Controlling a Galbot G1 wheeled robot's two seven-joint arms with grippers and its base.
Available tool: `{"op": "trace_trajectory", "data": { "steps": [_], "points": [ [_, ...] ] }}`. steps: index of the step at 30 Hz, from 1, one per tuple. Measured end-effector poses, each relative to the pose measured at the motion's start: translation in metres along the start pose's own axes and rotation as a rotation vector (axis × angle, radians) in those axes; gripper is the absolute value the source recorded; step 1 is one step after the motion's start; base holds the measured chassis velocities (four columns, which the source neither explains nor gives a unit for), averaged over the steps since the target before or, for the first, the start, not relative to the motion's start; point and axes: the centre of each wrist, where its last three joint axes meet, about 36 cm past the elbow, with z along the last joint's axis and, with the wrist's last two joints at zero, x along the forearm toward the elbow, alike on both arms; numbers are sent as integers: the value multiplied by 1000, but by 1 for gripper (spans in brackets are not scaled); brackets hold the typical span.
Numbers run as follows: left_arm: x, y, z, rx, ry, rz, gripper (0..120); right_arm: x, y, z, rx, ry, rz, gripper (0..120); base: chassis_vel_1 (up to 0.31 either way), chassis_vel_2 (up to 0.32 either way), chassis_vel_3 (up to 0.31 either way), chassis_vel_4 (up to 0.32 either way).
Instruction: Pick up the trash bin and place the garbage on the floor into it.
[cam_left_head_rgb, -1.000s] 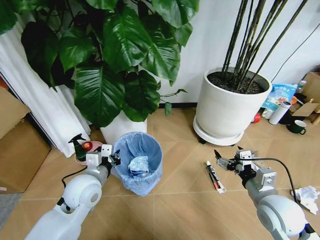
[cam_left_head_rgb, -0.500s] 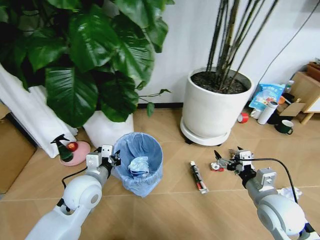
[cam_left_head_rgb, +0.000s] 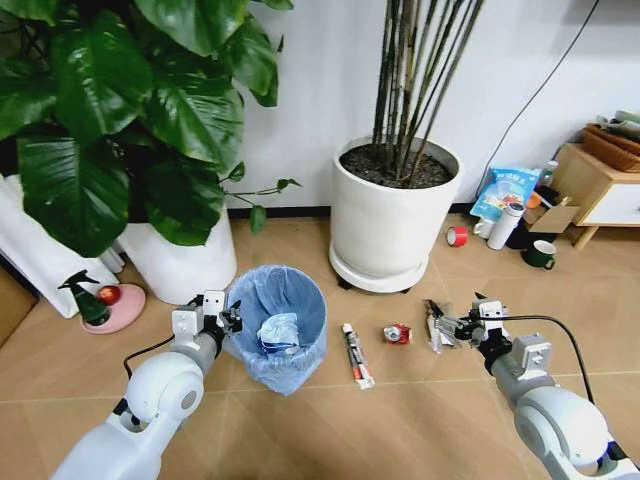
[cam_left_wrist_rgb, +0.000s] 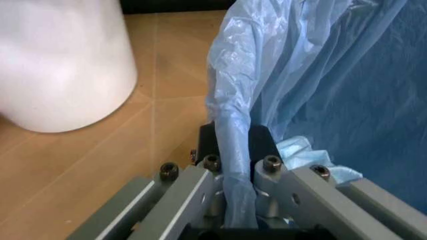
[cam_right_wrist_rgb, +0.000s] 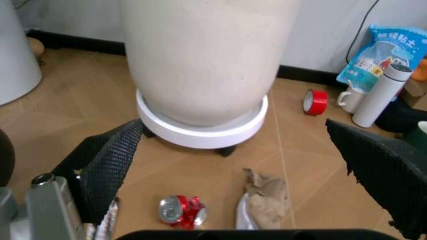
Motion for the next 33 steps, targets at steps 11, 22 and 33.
{"op": "trace_trajectory", "data": {
  "steps": [11, 22, 33],
  "points": [
    [-1, 6, -2, 14, -9, -29, 0, -37, -4, 28, -32, 27, -120, 100, -113, -115, 99, 101],
    [6, 17, -5, 28, -16, -53, 0, -93, 42, 80, -43, 171, -378, 100, 17, 8, -13, -11],
    [8, 19, -9, 22, -25, -52, 0, -126, 111, 137, -63, 318, -434, 100, 0, 0, 0, 0]
  ]
}}
